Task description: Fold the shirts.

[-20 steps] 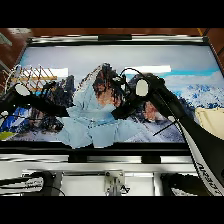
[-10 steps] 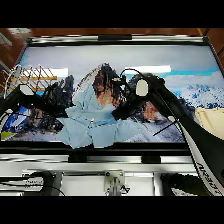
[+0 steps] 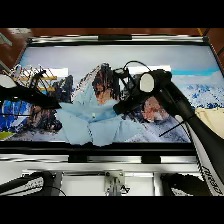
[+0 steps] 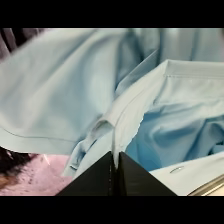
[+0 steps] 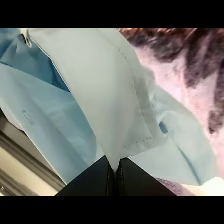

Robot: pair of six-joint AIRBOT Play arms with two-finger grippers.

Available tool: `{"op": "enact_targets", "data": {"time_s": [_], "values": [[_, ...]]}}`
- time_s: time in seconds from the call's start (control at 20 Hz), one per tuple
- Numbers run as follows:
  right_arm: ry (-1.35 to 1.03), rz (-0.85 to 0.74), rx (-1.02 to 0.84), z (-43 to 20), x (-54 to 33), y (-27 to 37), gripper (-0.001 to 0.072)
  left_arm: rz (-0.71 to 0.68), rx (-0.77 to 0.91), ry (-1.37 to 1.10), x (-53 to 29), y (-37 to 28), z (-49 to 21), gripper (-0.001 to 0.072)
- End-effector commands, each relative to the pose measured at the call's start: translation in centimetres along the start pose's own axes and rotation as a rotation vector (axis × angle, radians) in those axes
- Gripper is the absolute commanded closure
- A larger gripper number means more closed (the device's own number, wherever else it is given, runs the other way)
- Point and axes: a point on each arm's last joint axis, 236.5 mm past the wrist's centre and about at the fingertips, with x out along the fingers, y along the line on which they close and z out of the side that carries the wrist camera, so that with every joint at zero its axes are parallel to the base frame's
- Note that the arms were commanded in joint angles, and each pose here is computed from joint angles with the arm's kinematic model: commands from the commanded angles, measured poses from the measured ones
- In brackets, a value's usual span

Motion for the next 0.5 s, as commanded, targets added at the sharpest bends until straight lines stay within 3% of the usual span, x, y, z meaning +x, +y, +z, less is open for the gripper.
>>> {"op": "enact_targets", "data": {"time_s": [0.0, 0.2, 0.35, 0.45], "values": [[-0.092, -0.079, 0.069, 2.0, -6.3, -0.4, 0.0643, 0.114, 0.197, -0.448, -12.9, -5.7, 6.3, 0.0647], [-0.215, 0.006, 0.124, 3.2, -13.4, 3.1, 0.0643, 0.208, 0.354, -0.877, -27.1, -14.0, 4.6, 0.0647], [-0.176, 0.097, 0.167, 2.2, -13.5, 5.7, 0.0643, 0.227, 0.234, -0.737, -25.0, -13.1, -1.3, 0.0646], [-0.102, 0.035, 0.13, 1.1, -10.7, 6.2, 0.0643, 0.229, 0.096, -0.54, -19.5, -9.9, -5.5, 0.0647]]}}
